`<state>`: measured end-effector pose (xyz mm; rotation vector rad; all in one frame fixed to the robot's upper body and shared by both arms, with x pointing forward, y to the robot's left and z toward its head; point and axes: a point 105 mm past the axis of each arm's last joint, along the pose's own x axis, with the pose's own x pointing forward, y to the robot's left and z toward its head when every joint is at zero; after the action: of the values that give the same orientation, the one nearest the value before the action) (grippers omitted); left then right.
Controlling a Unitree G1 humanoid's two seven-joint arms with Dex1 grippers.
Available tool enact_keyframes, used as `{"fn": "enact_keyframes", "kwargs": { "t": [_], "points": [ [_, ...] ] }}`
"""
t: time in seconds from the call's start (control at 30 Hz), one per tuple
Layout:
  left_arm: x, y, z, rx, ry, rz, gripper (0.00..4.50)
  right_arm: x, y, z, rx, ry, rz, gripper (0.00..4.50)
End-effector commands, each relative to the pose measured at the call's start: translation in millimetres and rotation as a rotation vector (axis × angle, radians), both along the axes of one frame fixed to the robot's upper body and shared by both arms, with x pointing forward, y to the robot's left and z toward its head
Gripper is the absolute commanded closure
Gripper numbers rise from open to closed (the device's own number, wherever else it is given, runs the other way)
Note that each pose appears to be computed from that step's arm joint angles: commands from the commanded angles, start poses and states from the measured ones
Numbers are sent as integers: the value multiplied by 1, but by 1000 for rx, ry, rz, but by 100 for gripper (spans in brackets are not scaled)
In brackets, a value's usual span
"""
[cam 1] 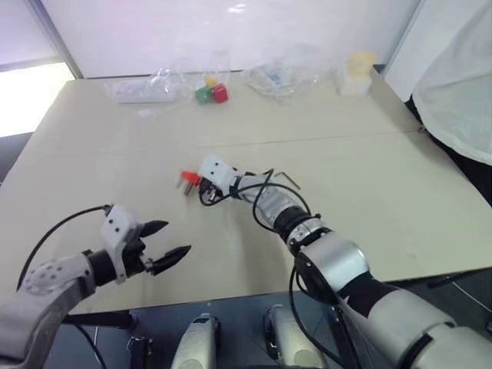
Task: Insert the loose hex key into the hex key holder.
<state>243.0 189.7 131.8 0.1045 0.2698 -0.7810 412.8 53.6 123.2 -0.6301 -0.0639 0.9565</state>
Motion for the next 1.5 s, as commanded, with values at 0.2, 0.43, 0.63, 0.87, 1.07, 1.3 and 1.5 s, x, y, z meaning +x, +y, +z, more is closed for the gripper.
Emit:
{"fn": "enact_keyframes", "kwargs": {
  "t": [0.2, 0.43, 0.63, 0.87, 1.07, 1.3, 1.5],
  "points": [
    [28, 0, 30, -60, -56, -86, 0, -5, -21, 58, -71, -498, 101, 350],
    [64, -20, 66, -147, -112, -212, 0, -28, -45, 81, -288, -945, 263, 350],
    [83, -27, 81, -183, -105, -284, 0, -44, -55, 95, -347, -1105, 348, 350],
    [98, -28, 85, -255, -43, -328, 0, -61, -61, 108, -314, -1174, 388, 350],
    [104, -31, 92, -284, -68, -346, 0, -66, -63, 112, -307, -1147, 396, 350],
    [103, -35, 97, -299, -77, -378, 0, -70, -62, 115, -311, -1122, 406, 350],
    [99, -33, 99, -303, -82, -388, 0, -72, -61, 119, -307, -1115, 411, 350]
  ]
}}
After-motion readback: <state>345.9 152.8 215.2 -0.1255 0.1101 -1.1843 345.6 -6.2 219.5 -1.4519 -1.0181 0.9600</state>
